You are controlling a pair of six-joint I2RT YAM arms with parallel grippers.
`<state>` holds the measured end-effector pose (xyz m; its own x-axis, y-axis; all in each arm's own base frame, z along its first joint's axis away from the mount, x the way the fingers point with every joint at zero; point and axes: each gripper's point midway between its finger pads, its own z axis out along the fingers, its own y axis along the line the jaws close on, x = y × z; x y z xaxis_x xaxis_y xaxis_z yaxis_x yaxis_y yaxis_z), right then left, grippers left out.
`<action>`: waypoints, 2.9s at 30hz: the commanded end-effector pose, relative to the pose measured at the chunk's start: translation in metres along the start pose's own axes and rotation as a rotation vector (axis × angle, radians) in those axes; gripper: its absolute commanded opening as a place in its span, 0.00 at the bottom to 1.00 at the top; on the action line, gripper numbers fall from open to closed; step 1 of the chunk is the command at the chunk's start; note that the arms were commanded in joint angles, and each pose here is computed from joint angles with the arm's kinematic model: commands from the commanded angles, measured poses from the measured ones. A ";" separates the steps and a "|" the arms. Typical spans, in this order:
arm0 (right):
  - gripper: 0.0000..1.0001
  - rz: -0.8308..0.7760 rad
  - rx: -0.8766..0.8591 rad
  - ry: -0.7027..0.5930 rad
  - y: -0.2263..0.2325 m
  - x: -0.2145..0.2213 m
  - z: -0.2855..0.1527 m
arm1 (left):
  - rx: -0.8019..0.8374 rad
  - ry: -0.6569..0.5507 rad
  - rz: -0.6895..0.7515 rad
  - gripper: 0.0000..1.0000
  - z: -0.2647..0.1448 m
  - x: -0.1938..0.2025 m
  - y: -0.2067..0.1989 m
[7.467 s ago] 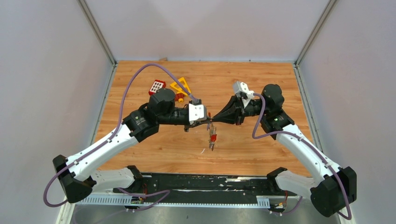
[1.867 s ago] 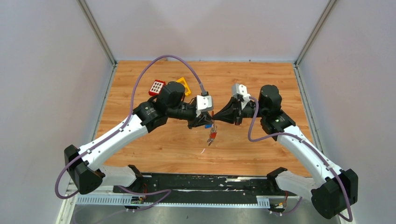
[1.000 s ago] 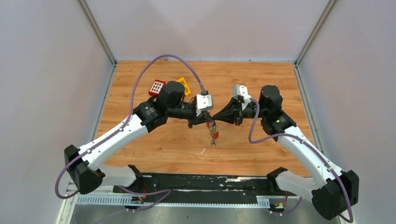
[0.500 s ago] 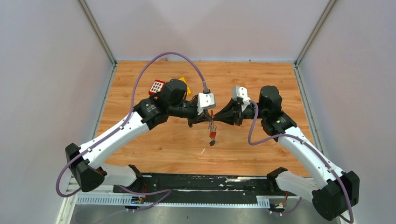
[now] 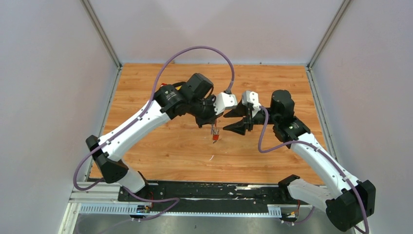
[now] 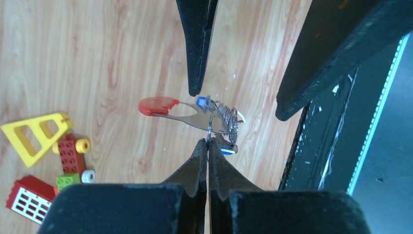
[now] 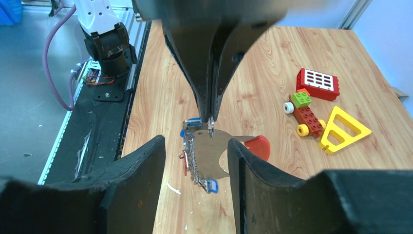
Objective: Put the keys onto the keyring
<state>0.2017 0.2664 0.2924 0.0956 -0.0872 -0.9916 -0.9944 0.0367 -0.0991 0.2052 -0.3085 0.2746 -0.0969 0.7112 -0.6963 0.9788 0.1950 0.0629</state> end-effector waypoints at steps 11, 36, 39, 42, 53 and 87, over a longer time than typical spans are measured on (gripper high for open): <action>0.50 0.003 -0.056 -0.037 0.004 -0.002 0.007 | 0.088 0.082 -0.053 0.00 -0.004 -0.001 -0.021; 0.22 0.083 -0.146 -0.041 0.014 0.005 0.022 | 0.110 -0.031 -0.039 0.00 -0.006 -0.012 -0.030; 0.22 0.085 -0.147 -0.039 0.014 0.007 0.022 | 0.110 -0.037 -0.038 0.00 -0.007 -0.013 -0.030; 0.22 0.088 -0.153 -0.036 0.014 0.009 0.022 | 0.109 -0.044 -0.033 0.00 -0.008 -0.014 -0.030; 0.21 0.081 -0.175 -0.037 0.018 0.009 0.021 | 0.093 -0.067 -0.013 0.00 -0.014 -0.013 -0.031; 0.00 0.097 -0.190 -0.068 0.021 -0.005 0.020 | 0.108 -0.071 -0.012 0.00 -0.007 -0.011 -0.032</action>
<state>0.1863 0.2866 0.2789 -0.0505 -0.0625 -0.9968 -0.9916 -0.1159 0.0576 0.1755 -0.3117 0.2703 -0.1365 0.7057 -0.6953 0.9879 0.1487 -0.0429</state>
